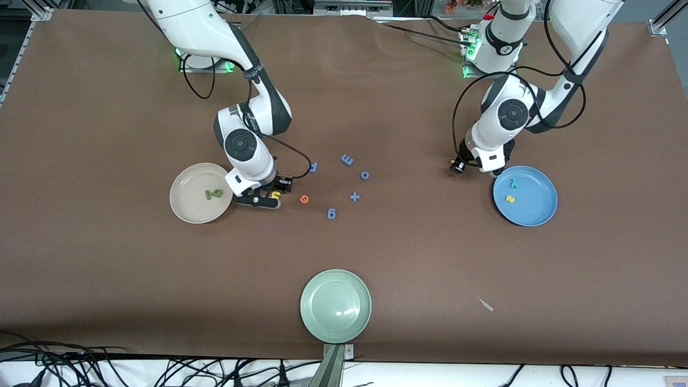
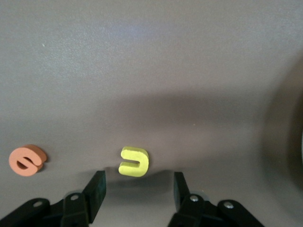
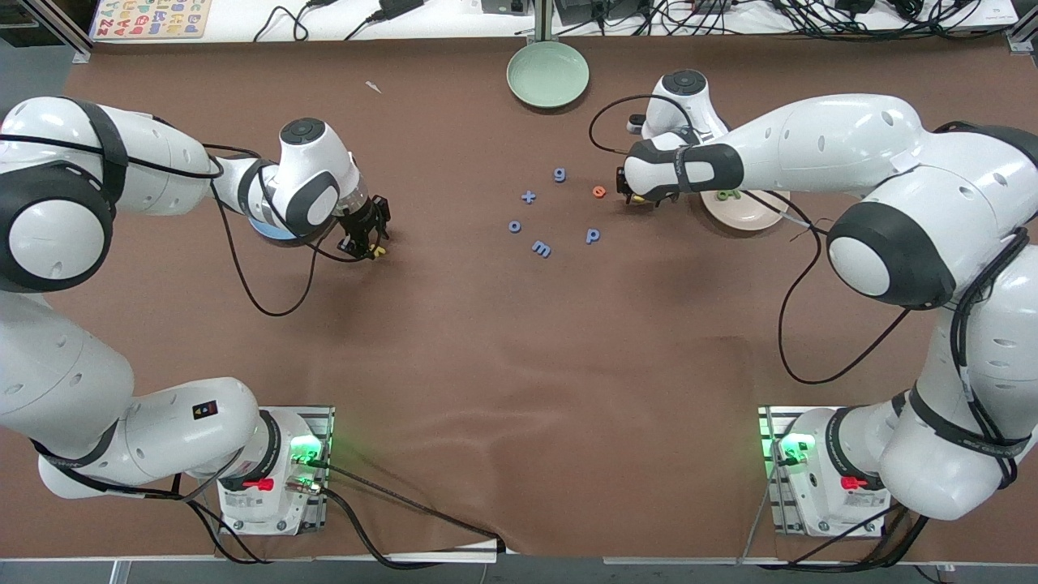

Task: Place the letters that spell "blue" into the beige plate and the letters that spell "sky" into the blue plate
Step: 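Grasp the yellow u with the right gripper while the left gripper grasps the yellow k, then drop the u in the white plate while the left gripper drops the k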

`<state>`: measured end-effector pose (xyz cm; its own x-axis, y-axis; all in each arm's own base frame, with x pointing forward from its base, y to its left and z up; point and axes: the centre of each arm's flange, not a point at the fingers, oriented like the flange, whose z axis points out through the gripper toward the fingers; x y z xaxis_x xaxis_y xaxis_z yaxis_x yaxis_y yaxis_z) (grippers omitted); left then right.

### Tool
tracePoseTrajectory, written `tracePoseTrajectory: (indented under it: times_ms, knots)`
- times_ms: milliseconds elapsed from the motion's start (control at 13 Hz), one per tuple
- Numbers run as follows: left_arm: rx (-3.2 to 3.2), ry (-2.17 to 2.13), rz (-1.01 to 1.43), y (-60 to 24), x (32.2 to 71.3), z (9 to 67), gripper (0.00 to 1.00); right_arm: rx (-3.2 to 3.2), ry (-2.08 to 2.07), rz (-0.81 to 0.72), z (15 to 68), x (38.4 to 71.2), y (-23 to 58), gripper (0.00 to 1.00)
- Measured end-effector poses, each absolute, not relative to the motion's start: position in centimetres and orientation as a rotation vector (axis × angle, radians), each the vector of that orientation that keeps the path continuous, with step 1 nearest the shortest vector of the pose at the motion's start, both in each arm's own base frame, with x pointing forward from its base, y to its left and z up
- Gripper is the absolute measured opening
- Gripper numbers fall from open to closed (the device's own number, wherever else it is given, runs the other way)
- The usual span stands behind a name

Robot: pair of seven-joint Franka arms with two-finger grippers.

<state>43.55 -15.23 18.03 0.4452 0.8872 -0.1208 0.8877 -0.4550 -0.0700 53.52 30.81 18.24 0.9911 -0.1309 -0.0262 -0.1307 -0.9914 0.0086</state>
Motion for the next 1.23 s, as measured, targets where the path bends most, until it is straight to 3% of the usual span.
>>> tracePoseTrajectory:
  times_ms: [462, 615, 769, 1231]
  knots:
    - [2.670, 1.648, -0.230, -15.19, 43.10, 17.74, 0.52, 3.128, -0.214, -0.024, 18.08, 53.84, 30.43, 0.56]
    - [2.670, 1.651, -0.233, -15.18, 42.97, 17.66, 0.51, 3.128, -0.217, -0.020, 18.08, 53.93, 30.32, 0.51]
    - [2.676, 1.647, -0.231, -15.17, 42.91, 17.62, 0.48, 3.129, -0.217, -0.018, 18.09, 53.96, 30.30, 0.39]
    - [2.714, 1.618, -0.210, -15.06, 42.64, 17.39, 0.46, 3.130, -0.204, -0.008, 17.84, 54.03, 30.29, 0.25]
